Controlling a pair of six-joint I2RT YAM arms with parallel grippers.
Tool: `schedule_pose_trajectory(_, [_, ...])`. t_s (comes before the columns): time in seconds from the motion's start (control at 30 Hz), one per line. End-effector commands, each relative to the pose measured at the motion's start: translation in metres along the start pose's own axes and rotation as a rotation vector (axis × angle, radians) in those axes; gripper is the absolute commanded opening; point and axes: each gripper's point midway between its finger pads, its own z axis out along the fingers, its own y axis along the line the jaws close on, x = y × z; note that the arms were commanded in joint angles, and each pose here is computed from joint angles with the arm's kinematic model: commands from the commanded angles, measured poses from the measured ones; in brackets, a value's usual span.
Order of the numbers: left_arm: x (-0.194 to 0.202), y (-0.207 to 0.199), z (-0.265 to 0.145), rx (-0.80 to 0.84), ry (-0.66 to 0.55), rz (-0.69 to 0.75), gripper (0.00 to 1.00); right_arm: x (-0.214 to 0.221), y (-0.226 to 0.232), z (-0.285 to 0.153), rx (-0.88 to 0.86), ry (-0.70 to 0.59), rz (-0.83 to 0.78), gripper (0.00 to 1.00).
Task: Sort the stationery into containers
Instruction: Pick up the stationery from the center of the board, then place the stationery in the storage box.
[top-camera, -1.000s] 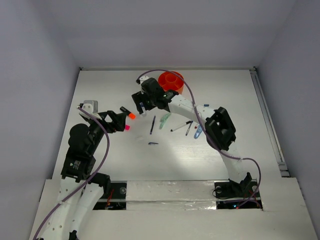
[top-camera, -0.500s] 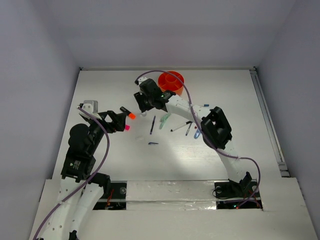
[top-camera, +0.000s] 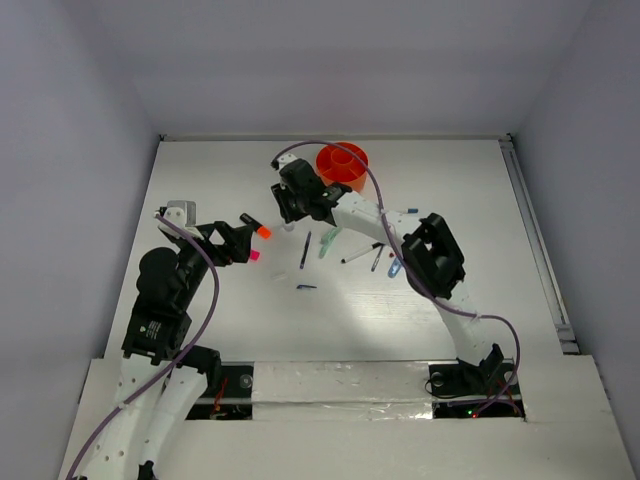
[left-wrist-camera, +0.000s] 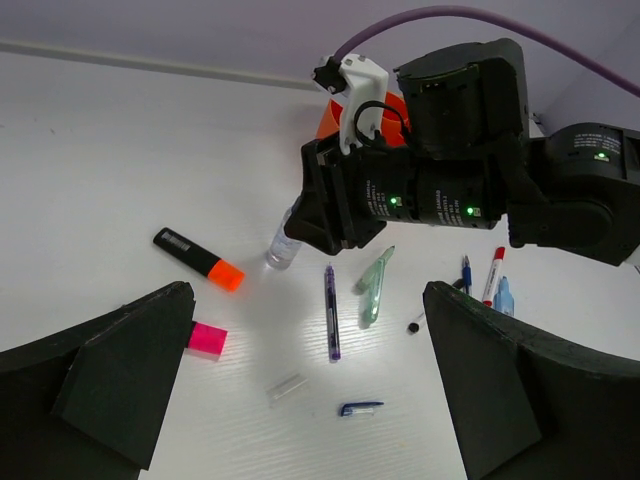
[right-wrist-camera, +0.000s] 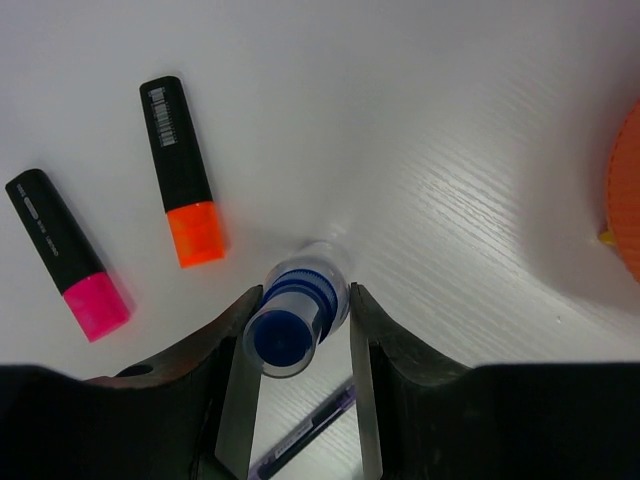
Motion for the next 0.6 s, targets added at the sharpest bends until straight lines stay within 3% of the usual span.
schedule_pose_trajectory(0.0, [-0.031,-0.010,-0.006,0.026,-0.088,-0.002,0.99,-0.072,0.000,-0.047,0.004,-0.207,0.033,0.11])
schedule_pose_trajectory(0.17, [-0.031,-0.010,-0.006,0.026,-0.089,-0.001,0.99,-0.117,-0.013,-0.097,0.059,-0.335,-0.018,0.10])
schedule_pose_trajectory(0.3, [-0.032,-0.012,-0.007,0.035,-0.092,-0.001,0.99,-0.152,-0.052,-0.133,0.169,-0.410,-0.021,0.11])
schedule_pose_trajectory(0.57, [-0.031,-0.011,-0.007,0.033,-0.090,0.000,0.99,-0.180,-0.143,-0.151,0.221,-0.447,0.071,0.10])
